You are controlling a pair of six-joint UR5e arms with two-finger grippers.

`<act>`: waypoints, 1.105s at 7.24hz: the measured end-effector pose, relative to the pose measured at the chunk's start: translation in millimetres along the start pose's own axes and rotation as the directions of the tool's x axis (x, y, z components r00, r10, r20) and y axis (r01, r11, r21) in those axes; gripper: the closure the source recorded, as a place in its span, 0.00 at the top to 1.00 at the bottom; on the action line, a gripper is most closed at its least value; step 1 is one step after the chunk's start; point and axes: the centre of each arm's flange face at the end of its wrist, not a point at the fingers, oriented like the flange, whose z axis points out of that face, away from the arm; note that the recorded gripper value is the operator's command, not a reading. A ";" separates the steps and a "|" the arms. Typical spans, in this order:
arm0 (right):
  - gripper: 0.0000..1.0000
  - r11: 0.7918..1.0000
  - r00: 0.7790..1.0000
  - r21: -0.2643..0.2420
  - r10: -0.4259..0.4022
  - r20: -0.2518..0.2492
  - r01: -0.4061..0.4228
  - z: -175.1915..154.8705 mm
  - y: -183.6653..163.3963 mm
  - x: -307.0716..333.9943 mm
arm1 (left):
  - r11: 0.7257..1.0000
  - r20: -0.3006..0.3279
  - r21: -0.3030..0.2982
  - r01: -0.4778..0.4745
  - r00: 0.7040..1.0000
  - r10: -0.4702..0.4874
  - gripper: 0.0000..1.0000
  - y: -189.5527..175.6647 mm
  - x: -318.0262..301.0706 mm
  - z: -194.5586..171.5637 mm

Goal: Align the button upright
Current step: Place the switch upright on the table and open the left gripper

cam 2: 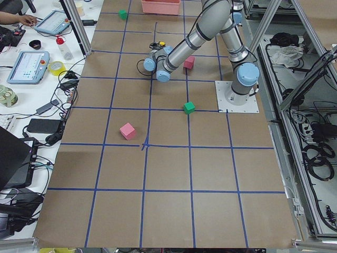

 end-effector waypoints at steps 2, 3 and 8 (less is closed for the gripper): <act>1.00 1.000 1.000 0.000 0.000 0.000 0.000 0.0 0.0 0.0 | 1.000 0.003 0.004 0.000 1.000 0.000 0.79 -0.5 2.4 -0.7; 1.00 1.000 1.000 0.000 0.000 0.000 0.000 0.3 -0.2 0.0 | 1.000 0.010 0.012 -0.002 1.000 0.002 0.80 -0.5 3.1 -1.2; 1.00 1.000 1.000 -0.002 0.000 0.000 0.000 0.8 -0.3 -0.4 | 0.966 0.084 0.259 0.010 0.996 -0.033 0.93 58.4 55.5 -40.0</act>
